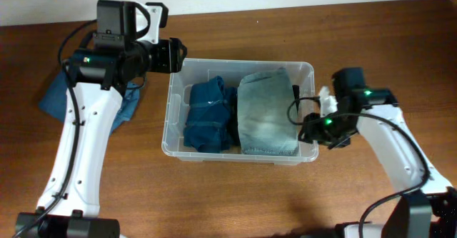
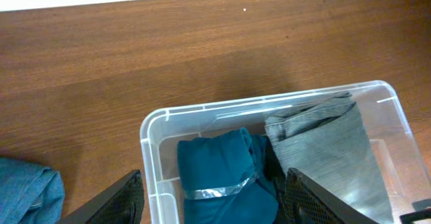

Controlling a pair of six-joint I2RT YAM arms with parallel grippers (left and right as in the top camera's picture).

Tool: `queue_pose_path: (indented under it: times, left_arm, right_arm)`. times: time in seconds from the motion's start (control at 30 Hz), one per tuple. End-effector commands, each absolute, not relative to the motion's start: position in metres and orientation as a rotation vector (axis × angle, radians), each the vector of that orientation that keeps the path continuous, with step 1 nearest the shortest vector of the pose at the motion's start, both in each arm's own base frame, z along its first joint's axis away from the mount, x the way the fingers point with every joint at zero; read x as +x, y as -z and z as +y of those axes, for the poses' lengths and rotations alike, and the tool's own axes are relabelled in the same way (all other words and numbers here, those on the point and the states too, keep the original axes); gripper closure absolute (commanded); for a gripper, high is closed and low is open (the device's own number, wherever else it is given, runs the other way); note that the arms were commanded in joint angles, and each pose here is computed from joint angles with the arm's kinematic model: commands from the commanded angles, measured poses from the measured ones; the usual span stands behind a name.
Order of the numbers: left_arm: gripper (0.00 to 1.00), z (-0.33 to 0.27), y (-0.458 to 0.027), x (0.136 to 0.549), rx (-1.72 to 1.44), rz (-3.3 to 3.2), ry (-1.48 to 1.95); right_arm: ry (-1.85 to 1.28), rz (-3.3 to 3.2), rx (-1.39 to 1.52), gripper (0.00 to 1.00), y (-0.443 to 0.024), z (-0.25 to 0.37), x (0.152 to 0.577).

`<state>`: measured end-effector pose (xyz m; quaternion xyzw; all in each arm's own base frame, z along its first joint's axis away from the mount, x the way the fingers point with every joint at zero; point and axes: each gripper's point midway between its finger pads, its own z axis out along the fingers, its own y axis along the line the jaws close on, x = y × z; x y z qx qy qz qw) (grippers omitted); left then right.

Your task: Pack container

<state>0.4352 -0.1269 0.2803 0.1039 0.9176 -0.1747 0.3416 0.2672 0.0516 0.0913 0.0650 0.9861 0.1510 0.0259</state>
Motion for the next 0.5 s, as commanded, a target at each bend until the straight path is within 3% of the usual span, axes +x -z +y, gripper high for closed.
queue_pose_path:
  times: [0.0,0.17,0.47]
  left_arm:
    - [0.33,-0.125,-0.277,0.437,0.279,2.391,0.444]
    - [0.33,-0.125,-0.277,0.437,0.279,2.391,0.444]
    - [0.33,-0.125,-0.276,0.437,0.279,2.393,0.445]
  right_arm:
    - [-0.477,3.023,0.196,0.40,-0.093,0.059,0.272]
    - [-0.531,2.963,0.187,0.40,-0.097,0.064,0.285]
    - [-0.905,2.692,0.004,0.32,-0.131,0.109,0.324]
